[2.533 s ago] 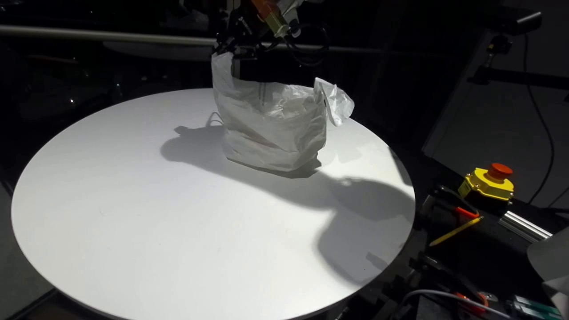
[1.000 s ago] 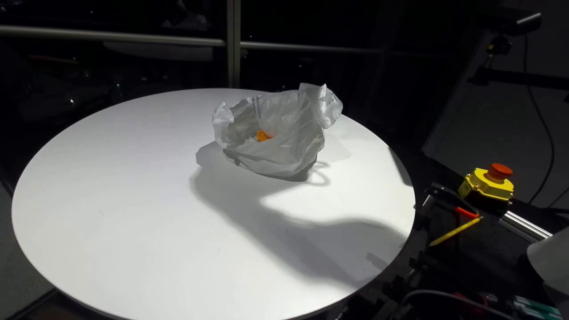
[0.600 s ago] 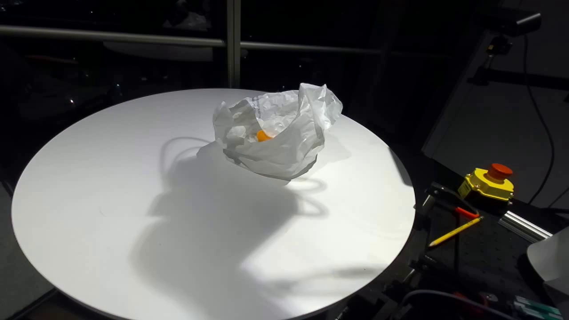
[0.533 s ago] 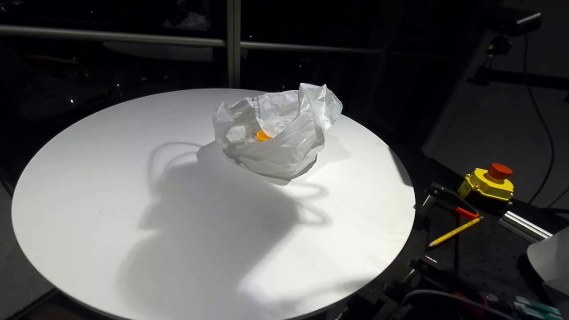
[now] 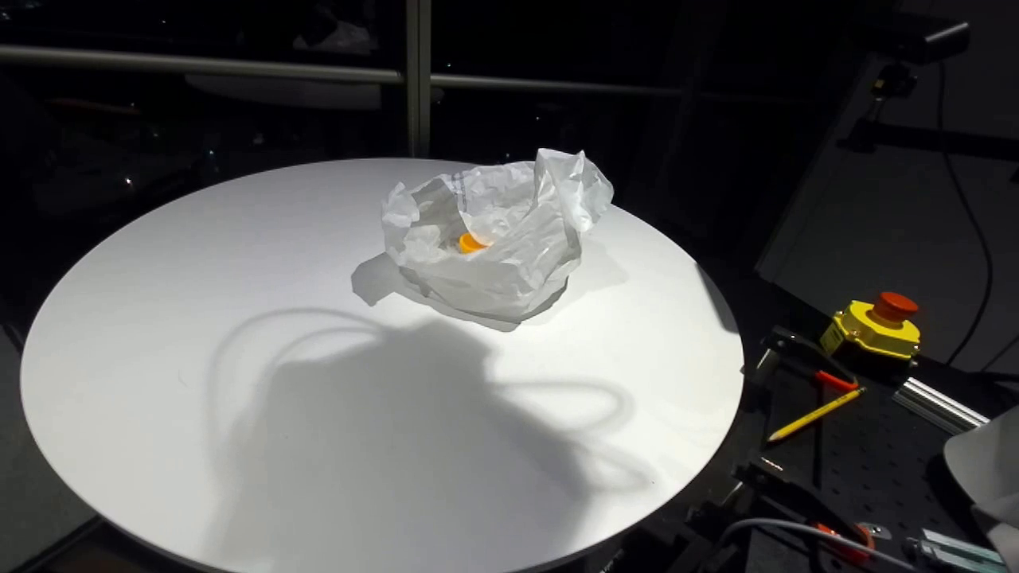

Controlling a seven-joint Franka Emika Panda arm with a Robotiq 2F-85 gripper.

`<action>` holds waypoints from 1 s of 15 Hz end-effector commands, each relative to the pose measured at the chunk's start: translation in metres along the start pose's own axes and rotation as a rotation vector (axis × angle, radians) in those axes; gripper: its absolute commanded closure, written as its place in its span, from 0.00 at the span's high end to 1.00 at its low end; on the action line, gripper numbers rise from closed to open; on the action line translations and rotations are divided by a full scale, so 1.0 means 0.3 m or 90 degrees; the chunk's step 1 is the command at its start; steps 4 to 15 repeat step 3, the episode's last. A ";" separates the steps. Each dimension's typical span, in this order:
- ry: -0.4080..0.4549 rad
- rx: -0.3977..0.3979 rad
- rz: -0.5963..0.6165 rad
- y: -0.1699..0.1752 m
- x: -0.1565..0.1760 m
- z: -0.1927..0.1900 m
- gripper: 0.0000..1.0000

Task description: Put the containers in the plastic bag, pull the plastic bag upwards

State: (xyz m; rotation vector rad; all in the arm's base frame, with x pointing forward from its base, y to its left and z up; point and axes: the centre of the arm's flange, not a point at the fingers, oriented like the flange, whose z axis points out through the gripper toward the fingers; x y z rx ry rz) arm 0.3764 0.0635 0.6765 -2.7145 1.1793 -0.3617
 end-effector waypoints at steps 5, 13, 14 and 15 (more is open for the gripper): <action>-0.005 -0.005 0.001 -0.003 0.006 0.017 0.79; -0.005 -0.005 0.001 -0.003 0.006 0.017 0.79; -0.005 -0.005 0.001 -0.003 0.006 0.017 0.79; -0.005 -0.005 0.001 -0.003 0.006 0.017 0.79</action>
